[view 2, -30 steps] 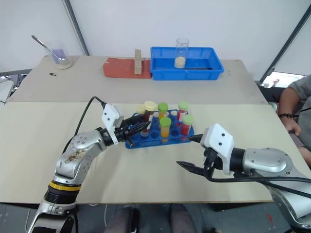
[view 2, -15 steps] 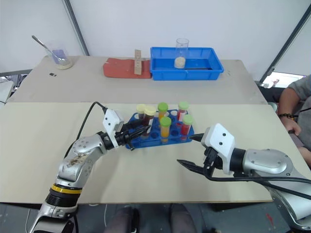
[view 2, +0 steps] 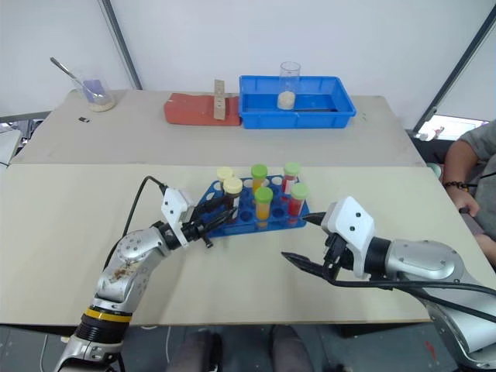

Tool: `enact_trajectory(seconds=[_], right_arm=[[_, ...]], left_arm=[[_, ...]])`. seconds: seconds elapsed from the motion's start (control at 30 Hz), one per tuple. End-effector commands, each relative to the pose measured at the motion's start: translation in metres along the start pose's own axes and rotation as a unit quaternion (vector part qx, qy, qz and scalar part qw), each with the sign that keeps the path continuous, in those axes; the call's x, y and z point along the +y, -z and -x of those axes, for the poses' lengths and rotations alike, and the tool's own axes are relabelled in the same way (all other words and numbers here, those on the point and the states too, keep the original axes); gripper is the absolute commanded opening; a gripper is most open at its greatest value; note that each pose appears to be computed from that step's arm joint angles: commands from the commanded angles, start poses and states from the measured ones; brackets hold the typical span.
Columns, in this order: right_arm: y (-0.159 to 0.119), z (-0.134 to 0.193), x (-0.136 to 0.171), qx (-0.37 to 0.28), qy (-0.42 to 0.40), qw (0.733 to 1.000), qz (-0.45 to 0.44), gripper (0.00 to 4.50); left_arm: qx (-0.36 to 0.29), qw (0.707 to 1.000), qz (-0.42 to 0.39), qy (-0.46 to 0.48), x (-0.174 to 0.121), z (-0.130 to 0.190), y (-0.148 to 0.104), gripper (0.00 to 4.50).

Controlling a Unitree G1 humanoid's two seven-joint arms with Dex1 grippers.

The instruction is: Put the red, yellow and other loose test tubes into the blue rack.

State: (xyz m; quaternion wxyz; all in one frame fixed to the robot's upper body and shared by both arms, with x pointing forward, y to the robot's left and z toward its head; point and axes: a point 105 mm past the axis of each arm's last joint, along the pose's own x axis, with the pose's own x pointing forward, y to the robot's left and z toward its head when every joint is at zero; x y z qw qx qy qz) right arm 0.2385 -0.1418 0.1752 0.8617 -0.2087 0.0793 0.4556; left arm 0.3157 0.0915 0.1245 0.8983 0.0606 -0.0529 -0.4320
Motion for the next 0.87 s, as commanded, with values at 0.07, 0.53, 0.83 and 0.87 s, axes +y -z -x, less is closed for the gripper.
enact_trajectory(seconds=[0.07, 0.53, 0.83, 0.87], right_arm=[[-0.013, 0.004, -0.006, -0.026, 0.009, 0.999, 0.024, 4.5], [-0.002, 0.035, -0.038, 0.003, -0.041, 0.995, 0.087, 4.5], [-0.001, 0.054, -0.057, 0.027, -0.059, 0.994, 0.093, 4.5], [0.0, 0.053, -0.058, 0.028, -0.06, 0.993, 0.095, 4.5]], left_arm=[[-0.005, 1.0, -0.028, 0.008, 0.001, 0.008, -0.006, 3.96], [0.194, 0.966, -0.17, -0.032, 0.041, 0.113, -0.029, 4.45], [0.219, 0.966, -0.117, -0.066, 0.046, 0.144, -0.032, 4.45], [0.215, 0.969, -0.107, -0.062, 0.043, 0.143, -0.032, 4.45]])
